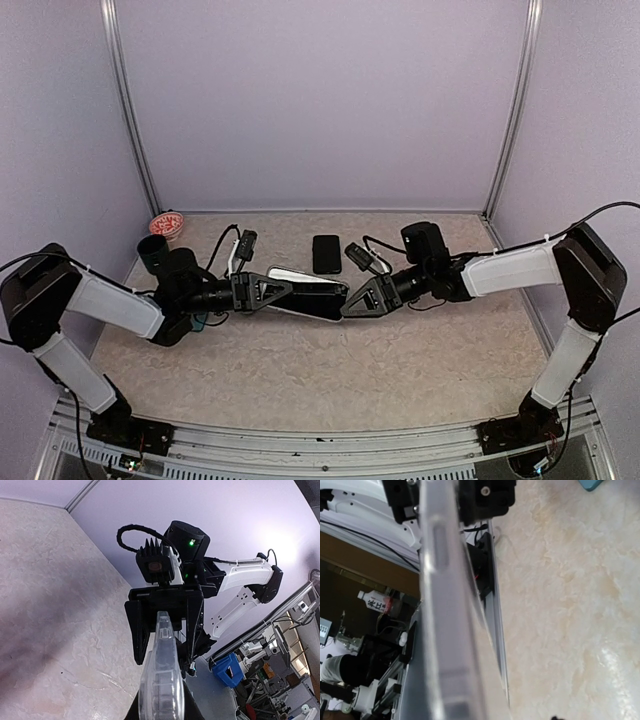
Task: Put the phone into the phone case
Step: Press the bottom corners of the phone case, then pass from the left arm to the right, then pass from the right arm to the left
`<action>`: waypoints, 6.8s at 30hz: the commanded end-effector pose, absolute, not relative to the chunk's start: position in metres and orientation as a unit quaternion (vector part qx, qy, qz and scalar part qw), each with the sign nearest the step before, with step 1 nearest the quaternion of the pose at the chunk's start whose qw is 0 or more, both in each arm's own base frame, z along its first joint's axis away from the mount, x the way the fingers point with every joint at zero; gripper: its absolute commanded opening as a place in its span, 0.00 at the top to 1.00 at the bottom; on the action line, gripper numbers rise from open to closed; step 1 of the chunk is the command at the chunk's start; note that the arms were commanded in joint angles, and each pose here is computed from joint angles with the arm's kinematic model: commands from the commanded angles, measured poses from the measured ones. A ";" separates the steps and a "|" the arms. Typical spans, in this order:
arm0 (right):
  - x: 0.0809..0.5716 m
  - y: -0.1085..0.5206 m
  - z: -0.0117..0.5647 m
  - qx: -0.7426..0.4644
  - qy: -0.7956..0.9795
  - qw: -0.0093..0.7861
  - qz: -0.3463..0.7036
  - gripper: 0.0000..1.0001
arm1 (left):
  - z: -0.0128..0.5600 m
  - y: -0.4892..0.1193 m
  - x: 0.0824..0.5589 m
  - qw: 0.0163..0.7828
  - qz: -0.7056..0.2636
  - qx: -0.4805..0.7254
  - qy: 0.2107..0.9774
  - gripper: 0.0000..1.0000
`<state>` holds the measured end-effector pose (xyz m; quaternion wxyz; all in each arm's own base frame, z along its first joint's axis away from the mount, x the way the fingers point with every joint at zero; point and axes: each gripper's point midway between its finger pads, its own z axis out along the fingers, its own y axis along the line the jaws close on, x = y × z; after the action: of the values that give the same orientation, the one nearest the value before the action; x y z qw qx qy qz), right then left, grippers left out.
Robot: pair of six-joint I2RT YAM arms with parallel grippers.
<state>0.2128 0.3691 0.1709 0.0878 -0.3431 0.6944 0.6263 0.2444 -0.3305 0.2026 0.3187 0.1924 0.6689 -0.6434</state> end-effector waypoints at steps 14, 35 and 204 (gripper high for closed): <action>0.204 0.389 0.167 -0.321 0.681 0.066 0.655 0.56 | 0.227 -0.322 0.243 0.374 -0.653 0.194 0.629 1.00; 0.215 0.393 0.164 -0.310 0.709 0.083 0.628 0.89 | 0.222 -0.319 0.248 0.386 -0.638 0.183 0.640 0.98; 0.276 0.360 0.184 -0.283 0.754 0.264 0.531 0.42 | 0.222 -0.325 0.365 0.291 -0.554 0.172 0.761 1.00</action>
<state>0.2748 0.3661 0.1782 0.2518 -0.2760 0.7516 0.5436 0.3528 -0.3289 0.2200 0.3062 0.1525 0.7496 -0.5666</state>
